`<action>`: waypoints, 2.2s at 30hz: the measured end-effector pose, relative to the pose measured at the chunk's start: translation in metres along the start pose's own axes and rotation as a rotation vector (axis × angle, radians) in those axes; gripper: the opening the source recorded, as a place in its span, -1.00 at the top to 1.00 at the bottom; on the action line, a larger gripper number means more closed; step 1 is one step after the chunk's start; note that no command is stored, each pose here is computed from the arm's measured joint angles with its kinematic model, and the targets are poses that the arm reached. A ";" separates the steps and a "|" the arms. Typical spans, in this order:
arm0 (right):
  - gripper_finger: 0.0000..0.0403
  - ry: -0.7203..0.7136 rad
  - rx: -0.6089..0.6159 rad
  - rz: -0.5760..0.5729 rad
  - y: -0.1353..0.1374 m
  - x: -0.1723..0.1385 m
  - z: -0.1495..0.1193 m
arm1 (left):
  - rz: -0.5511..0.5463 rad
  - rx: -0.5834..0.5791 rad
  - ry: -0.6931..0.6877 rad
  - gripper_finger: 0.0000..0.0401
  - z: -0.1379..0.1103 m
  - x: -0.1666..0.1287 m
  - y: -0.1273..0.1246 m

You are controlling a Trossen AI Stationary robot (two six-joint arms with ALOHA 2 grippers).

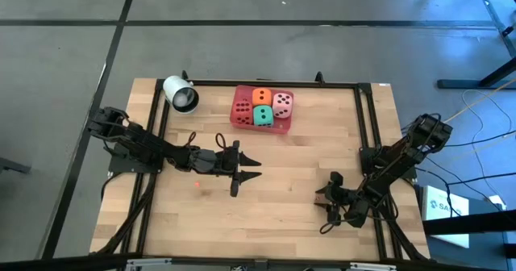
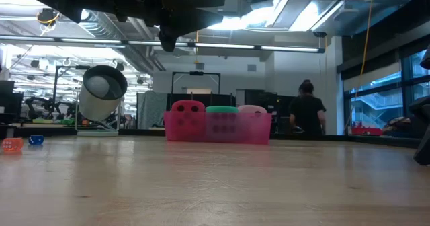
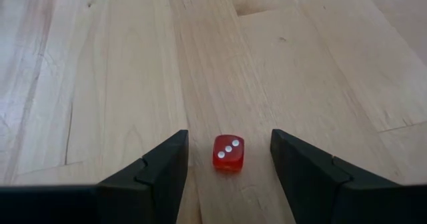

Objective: Pick & Place Dice
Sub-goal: Put the red die into the pink bin

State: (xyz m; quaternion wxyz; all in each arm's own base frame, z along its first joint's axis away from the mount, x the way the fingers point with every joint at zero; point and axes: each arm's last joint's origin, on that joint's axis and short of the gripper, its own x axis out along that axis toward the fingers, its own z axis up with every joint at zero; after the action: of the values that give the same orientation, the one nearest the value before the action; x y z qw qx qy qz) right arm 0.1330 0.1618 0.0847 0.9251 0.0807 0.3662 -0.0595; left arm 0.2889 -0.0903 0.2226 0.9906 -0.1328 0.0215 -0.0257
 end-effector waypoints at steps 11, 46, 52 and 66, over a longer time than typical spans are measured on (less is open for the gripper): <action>0.00 0.019 -0.001 0.001 -0.001 0.000 -0.001 | 0.000 -0.001 0.000 0.26 0.000 0.000 0.000; 0.62 0.028 0.013 -0.001 0.000 -0.005 -0.008 | 0.002 -0.016 0.004 0.28 0.000 0.000 0.000; 0.75 0.028 0.007 0.006 0.001 -0.005 -0.008 | 0.001 -0.016 0.004 0.28 0.000 0.000 0.000; 0.75 0.039 0.012 0.142 0.003 -0.023 0.011 | 0.001 -0.064 0.004 0.29 0.000 0.000 0.000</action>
State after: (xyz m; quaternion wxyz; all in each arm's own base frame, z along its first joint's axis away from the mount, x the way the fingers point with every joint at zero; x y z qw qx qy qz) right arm 0.1242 0.1639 0.1088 0.9193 0.1132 0.3770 0.0056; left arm 0.2889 -0.0902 0.2221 0.9858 -0.1645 0.0245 -0.0245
